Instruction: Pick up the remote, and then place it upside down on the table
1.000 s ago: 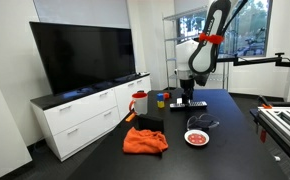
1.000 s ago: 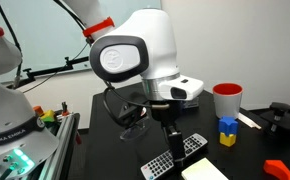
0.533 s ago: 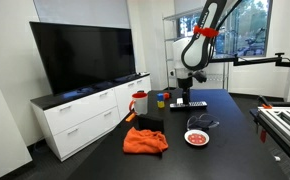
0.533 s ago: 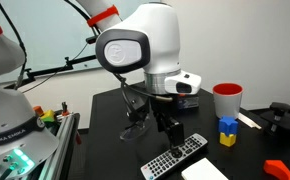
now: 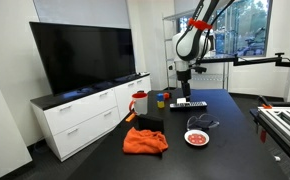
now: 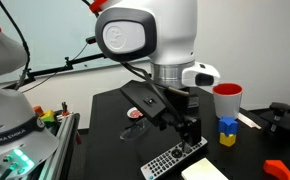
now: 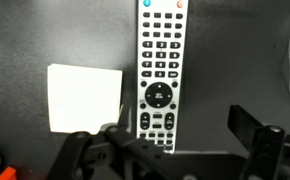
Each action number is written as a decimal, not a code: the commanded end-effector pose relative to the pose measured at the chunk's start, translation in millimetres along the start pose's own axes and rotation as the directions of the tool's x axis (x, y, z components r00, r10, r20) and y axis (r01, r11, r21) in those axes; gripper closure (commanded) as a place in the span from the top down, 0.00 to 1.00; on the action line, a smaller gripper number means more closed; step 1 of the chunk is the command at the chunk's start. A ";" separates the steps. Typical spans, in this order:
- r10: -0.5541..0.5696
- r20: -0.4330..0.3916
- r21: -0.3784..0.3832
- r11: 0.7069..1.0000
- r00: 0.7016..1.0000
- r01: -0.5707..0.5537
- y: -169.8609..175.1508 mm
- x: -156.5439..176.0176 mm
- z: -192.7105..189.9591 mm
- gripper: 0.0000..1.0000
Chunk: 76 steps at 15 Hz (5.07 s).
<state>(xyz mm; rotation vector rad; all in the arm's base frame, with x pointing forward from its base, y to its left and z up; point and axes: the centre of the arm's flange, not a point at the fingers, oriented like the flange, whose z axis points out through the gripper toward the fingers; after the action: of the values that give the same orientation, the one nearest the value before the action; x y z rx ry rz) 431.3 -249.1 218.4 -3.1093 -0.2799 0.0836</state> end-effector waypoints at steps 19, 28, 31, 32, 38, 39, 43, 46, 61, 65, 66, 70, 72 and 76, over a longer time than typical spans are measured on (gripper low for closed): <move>-0.052 0.034 -0.047 0.997 0.998 0.053 8.0 -14.7 28.7 1.00; -0.057 0.028 -0.054 0.997 0.998 0.058 9.5 -13.3 28.6 0.31; -0.058 0.028 -0.054 0.997 0.998 0.060 9.2 -13.0 28.4 0.31; -0.059 0.027 -0.054 0.997 0.998 0.060 9.0 -12.9 28.3 0.31; -0.077 -0.049 -0.142 0.987 0.996 0.070 4.9 -11.3 -4.1 0.31; -0.098 -0.062 -0.185 0.979 0.993 0.085 3.9 -9.9 -8.8 0.31; -0.163 -0.094 -0.287 0.949 0.982 0.130 -3.7 -11.0 -9.8 0.31; -0.124 -0.147 -0.272 0.959 0.981 0.080 -14.3 -16.5 -1.6 0.31; 0.106 -0.576 -0.137 0.965 0.810 -0.224 -61.9 0.4 -28.4 0.31; 0.054 -0.645 -0.166 0.964 0.763 -0.208 -72.5 5.1 -24.2 0.31; 0.046 -0.658 -0.171 0.963 0.752 -0.208 -72.1 2.0 -20.9 0.31; 0.079 -0.689 -0.136 0.962 0.721 -0.235 -62.8 -19.9 -1.5 0.31; 0.110 -0.691 -0.106 0.962 0.714 -0.251 -57.0 -27.6 2.7 0.31; 0.139 -0.708 -0.068 0.962 0.692 -0.263 -54.9 -33.2 -1.9 0.31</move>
<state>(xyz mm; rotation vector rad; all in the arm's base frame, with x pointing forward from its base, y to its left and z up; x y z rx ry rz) 401.3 -201.6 206.9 -3.0629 0.0578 -0.9560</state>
